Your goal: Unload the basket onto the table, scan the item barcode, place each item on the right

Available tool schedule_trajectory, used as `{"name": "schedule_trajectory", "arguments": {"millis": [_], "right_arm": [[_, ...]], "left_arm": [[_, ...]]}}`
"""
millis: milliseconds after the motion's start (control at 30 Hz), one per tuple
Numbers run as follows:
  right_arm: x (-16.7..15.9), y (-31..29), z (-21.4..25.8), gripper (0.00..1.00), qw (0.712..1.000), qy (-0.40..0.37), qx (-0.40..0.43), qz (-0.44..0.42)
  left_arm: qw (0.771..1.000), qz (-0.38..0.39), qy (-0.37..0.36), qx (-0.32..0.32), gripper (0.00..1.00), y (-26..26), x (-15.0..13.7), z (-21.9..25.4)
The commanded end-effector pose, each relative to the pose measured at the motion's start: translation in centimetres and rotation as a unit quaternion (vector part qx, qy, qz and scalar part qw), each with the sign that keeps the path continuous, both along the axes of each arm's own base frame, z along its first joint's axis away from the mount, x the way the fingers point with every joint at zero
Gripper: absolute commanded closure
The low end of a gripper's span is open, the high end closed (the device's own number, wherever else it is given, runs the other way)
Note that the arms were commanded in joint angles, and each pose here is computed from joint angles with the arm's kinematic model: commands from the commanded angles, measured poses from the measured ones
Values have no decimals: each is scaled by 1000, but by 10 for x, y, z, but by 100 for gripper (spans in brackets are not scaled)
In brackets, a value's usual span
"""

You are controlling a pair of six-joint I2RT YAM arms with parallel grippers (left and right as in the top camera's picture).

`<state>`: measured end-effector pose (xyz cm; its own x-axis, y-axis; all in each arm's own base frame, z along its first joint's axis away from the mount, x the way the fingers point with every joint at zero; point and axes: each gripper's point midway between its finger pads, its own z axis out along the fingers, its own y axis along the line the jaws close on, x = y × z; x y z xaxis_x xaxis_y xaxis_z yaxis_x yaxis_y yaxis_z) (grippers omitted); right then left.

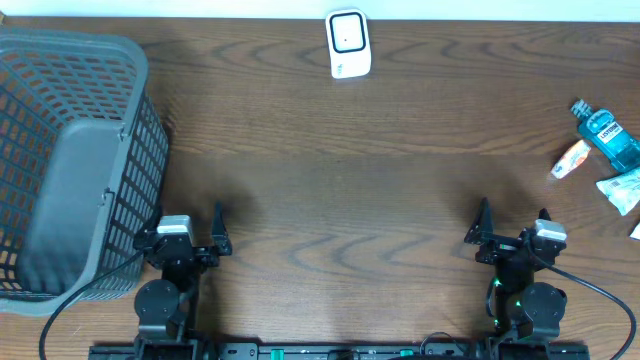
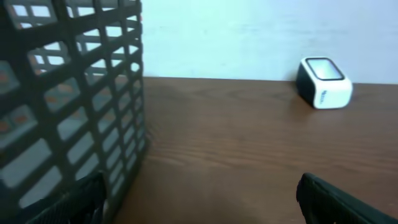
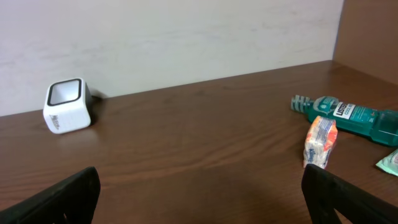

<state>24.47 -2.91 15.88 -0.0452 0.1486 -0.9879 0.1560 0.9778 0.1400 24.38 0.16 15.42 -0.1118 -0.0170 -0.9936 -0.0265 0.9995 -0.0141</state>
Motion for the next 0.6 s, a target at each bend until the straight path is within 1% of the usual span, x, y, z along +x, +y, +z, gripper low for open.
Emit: {"name": "schedule_trajectory", "arguments": {"millis": [0, 167, 533, 567], "right_arm": [[0, 2, 0, 1, 1000, 0, -7, 5], [0, 2, 0, 1, 1000, 0, -7, 5], [0, 2, 0, 1, 1000, 0, -7, 5], [0, 2, 0, 1, 1000, 0, -7, 5]], "left_arm": [[999, 12, 22, 24, 2, 7, 0, -18], [999, 8, 22, 23, 2, 6, 0, -18], [1000, 13, 22, 4, 2, 7, 0, -18], [1000, 15, 21, -6, 2, 7, 0, -18]]}}
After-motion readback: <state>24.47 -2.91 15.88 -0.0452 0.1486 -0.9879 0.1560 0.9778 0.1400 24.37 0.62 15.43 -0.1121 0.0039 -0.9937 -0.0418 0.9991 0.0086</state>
